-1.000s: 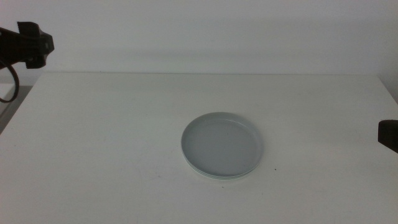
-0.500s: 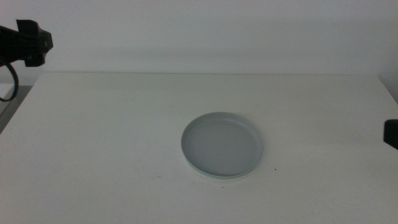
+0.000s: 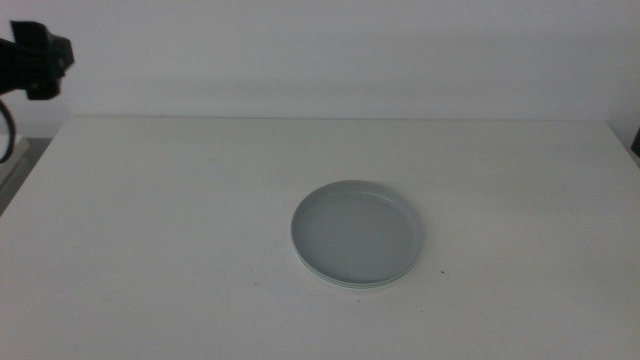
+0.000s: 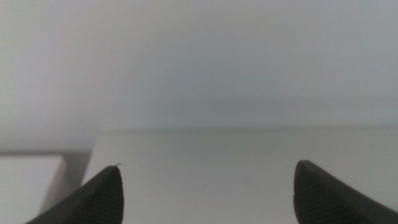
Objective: Stack the three bowls on top of each other.
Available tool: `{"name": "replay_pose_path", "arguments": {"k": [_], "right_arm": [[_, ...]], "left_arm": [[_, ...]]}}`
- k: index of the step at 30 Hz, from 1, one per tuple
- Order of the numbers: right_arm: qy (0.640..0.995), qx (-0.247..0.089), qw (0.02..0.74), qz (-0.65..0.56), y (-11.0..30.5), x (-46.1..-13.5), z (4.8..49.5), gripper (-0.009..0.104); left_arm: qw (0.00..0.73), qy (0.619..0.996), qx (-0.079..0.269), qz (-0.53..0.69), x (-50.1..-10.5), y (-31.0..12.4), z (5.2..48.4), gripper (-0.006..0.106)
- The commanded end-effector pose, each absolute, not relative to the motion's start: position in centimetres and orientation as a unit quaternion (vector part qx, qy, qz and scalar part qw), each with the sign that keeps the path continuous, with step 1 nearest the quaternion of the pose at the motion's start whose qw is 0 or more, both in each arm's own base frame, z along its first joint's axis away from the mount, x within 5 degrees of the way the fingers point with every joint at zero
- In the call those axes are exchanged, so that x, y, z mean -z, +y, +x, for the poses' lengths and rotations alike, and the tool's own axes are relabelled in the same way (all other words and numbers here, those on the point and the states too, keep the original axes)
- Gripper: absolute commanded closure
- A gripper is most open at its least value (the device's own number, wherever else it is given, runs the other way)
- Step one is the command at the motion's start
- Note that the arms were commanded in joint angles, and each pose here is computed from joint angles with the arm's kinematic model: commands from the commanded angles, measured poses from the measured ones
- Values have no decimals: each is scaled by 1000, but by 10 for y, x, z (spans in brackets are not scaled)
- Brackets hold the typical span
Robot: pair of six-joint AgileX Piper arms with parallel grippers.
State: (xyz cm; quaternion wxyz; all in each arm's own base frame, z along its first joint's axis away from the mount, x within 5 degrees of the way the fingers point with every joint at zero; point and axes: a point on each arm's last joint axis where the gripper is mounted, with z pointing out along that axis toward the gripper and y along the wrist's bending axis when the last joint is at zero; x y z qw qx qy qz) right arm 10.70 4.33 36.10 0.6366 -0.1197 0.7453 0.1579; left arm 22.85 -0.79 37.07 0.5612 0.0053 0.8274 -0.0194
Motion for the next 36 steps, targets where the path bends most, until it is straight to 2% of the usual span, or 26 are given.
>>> {"name": "replay_pose_path", "arguments": {"k": [1, 7, 9, 11, 14, 16, 19, 25, 30, 33, 36], "right_arm": [[750, -147, 641, -78, 35, -349, 110, 2], [735, -59, 675, -34, 12, -312, 86, 2], [725, -25, 687, -42, 8, -300, 73, 2], [713, -7, 700, -43, 5, -288, 61, 2], [716, -5, 697, -44, 5, -269, 53, 2], [722, -7, 690, -43, 5, -256, 52, 2], [735, -8, 677, -43, 5, -237, 54, 2], [765, 1, 643, -28, 3, -201, 57, 2], [763, 5, 646, -23, 2, -192, 57, 2], [756, 7, 654, -24, 2, -192, 55, 2], [767, 7, 641, -27, 3, -189, 55, 2]], "left_arm": [[596, 802, 15, 8, -378, -7, 215, 7], [681, 732, 13, 9, -378, -5, 162, 7], [694, 720, 13, 9, -371, -4, 141, 7], [708, 706, 14, 8, -368, -4, 122, 7], [733, 680, 14, 8, -366, -3, 96, 7], [732, 681, 14, 8, -359, -3, 85, 7], [722, 692, 14, 8, -342, -2, 78, 7], [683, 730, 6, 14, -273, -2, 70, 7], [664, 748, 7, 14, -221, -2, 61, 7], [669, 743, 7, 14, -200, -2, 56, 7], [668, 744, 10, 11, -195, -2, 56, 7]]}}
